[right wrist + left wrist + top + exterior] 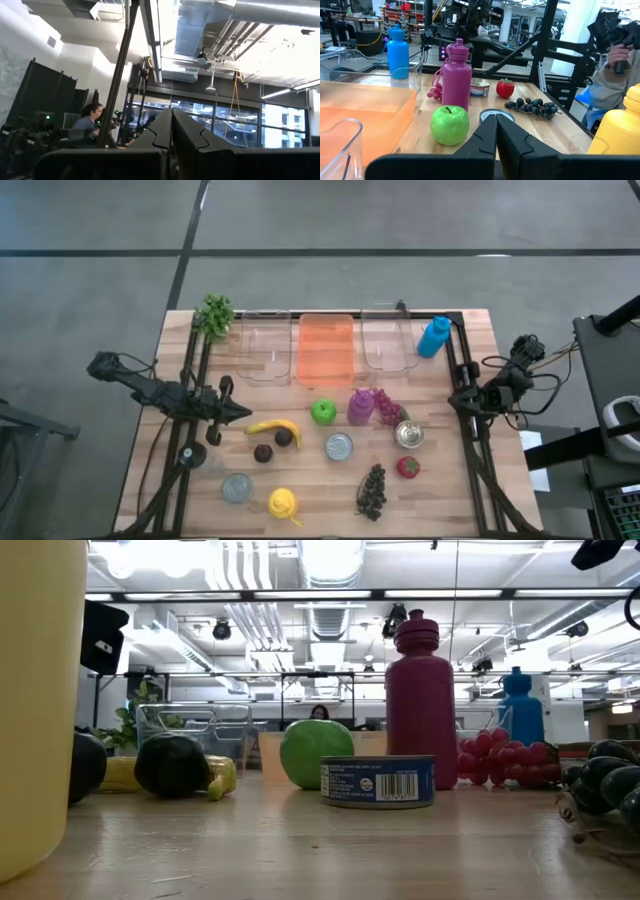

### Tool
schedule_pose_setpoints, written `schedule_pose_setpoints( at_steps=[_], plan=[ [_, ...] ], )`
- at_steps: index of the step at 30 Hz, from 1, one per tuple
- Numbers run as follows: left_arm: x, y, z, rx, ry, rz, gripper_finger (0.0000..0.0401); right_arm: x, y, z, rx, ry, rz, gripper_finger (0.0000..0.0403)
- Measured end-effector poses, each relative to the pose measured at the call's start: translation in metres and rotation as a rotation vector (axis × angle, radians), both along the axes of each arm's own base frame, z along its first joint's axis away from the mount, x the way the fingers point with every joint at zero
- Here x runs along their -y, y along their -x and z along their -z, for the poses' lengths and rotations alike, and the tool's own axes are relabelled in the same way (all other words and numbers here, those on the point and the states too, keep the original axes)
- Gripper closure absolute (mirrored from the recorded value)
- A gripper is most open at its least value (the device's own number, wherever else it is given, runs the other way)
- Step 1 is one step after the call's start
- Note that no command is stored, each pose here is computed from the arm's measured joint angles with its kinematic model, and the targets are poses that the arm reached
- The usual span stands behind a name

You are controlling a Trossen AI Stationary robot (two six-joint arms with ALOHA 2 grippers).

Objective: Pick & Place Food Item
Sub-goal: Put the blue water bottle into the right transparent bin

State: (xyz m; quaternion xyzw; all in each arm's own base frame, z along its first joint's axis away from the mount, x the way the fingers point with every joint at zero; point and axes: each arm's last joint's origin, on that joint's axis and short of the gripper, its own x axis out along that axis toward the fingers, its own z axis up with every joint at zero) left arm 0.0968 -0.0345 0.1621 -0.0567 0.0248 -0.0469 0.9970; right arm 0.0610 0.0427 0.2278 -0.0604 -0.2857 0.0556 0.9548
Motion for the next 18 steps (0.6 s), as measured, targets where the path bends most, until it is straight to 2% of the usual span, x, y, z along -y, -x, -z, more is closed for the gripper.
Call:
schedule_pose_setpoints(
  at_steps=[5, 8, 14, 18],
  plan=[
    [0.000, 0.000, 0.000, 0.000, 0.000, 0.000, 0.0391, 0.002, 0.002, -0.013, -0.031, 0.017, 0.008, 0.0394],
    [0.000, 0.000, 0.000, 0.000, 0.000, 0.000, 0.0391, 0.005, 0.002, -0.021, -0.099, 0.014, 0.066, 0.0394],
    [0.000, 0.000, 0.000, 0.000, 0.000, 0.000, 0.0391, 0.014, 0.004, -0.031, -0.198, -0.120, 0.209, 0.0394],
    [0.000, 0.000, 0.000, 0.000, 0.000, 0.000, 0.0391, 0.020, 0.005, -0.034, -0.288, -0.211, 0.400, 0.0394]
  ],
)
